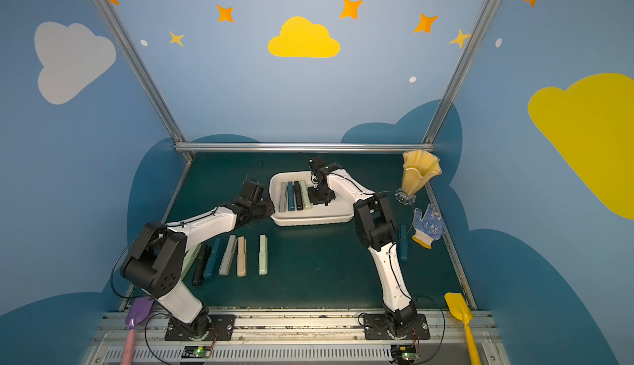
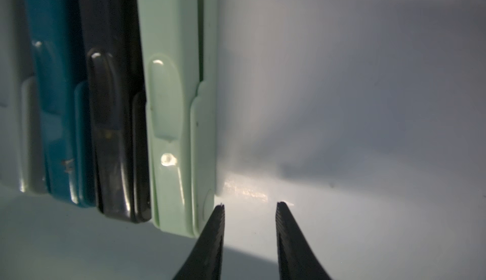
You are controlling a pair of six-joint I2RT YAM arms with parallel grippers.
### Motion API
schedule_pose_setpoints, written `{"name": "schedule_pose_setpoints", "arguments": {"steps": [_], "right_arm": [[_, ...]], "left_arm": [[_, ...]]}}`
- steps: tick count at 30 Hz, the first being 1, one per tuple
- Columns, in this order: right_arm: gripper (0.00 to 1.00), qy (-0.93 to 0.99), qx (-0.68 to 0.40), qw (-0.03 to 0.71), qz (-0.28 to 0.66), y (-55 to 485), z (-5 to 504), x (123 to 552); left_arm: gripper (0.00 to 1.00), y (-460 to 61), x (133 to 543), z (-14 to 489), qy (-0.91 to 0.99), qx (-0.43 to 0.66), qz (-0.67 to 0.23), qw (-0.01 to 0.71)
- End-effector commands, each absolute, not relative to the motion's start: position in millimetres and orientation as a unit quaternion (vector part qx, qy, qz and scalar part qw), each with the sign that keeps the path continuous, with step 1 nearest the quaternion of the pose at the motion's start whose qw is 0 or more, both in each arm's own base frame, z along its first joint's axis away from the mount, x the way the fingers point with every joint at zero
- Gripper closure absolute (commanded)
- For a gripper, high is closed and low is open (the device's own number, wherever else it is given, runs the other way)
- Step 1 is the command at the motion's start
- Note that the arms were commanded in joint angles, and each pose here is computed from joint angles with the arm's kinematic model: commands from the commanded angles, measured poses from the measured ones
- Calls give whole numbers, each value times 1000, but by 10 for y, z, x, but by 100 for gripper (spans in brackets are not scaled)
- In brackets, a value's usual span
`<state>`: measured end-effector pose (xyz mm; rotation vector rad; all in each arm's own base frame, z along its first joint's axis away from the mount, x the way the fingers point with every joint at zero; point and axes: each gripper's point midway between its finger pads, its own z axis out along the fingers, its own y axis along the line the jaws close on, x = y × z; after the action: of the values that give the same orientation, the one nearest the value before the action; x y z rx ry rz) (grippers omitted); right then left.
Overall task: Put the pruning pliers into the storage box
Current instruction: Place the pruning pliers in the storage box, then pick up the pruning pliers from the center of the board.
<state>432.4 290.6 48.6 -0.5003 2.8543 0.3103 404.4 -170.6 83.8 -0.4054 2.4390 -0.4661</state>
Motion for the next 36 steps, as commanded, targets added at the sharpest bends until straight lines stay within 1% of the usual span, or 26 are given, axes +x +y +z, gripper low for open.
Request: {"name": "schedule_pose_setpoints", "arguments": {"steps": [1, 12, 16, 22, 24, 27, 30, 33, 36], "right_arm": [[68, 972, -176, 110, 111, 3009, 483, 4309], [68, 973, -157, 115, 124, 3018, 581, 4328], [67, 974, -151, 124, 112, 2879, 695, 4355], [65, 972, -133, 166, 105, 2475, 1197, 4328], [63, 968, -123, 182, 118, 2368, 1419, 4253], [61, 968, -102, 196, 119, 2161, 1624, 4060], [58, 970, -58, 206, 116, 1829, 1764, 3852], [56, 972, -2, 211, 99, 1391, 1802, 3576], [53, 973, 71, 210, 64, 909, 1733, 3243]], "left_arm": [[89, -1684, 4153, 978, 914, -156, -175, 331], [89, -1685, 4148, 974, 914, -155, -176, 331], [89, -1684, 4145, 967, 914, -155, -176, 331], [89, -1688, 4147, 960, 913, -157, -179, 331], [89, -1698, 4150, 984, 912, -157, -183, 333], [89, -1690, 4148, 1006, 910, -159, -184, 336], [89, -1678, 4148, 1013, 909, -158, -181, 339], [89, -1676, 4142, 1001, 910, -157, -181, 338], [89, -1677, 4140, 991, 910, -156, -183, 338]]}}
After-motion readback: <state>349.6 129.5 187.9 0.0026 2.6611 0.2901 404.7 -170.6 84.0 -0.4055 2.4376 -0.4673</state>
